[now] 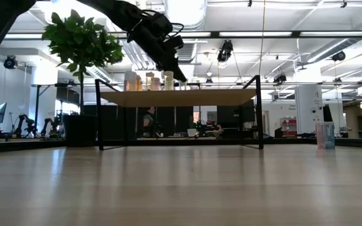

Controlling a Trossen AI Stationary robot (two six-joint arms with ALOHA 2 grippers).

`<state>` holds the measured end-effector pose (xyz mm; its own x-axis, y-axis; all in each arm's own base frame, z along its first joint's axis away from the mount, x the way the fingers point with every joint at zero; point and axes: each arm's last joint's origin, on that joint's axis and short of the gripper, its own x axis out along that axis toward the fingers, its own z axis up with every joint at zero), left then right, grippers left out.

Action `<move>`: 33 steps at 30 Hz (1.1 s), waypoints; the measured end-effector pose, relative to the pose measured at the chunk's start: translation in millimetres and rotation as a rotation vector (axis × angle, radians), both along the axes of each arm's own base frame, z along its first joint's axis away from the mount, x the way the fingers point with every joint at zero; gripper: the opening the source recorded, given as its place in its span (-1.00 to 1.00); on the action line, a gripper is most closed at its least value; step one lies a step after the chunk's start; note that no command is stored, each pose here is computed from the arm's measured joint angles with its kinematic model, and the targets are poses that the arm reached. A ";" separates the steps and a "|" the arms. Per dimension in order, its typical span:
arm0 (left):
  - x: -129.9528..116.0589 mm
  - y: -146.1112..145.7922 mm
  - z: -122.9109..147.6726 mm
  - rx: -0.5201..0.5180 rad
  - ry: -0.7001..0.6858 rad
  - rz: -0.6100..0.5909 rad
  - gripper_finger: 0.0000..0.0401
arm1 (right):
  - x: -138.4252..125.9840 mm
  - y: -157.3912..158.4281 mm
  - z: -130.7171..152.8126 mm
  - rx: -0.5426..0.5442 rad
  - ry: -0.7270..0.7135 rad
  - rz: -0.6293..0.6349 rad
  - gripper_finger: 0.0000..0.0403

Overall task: Pick and place medicine bottles onto shelf by color
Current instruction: Put the yellow pill bottle on the shelf

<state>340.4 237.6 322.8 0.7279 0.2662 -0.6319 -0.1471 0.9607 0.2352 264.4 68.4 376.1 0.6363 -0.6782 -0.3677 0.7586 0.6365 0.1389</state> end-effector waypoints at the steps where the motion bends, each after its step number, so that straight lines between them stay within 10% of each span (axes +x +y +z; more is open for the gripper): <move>1: 0.0 0.0 0.0 0.000 0.000 0.000 -0.46 | 0.0 0.0 0.0 0.002 -0.002 -0.001 0.43; 33: 0.6 -0.8 -2.4 -0.033 -0.017 -0.002 -0.25 | 1.8 0.7 1.2 0.037 -0.027 0.015 0.43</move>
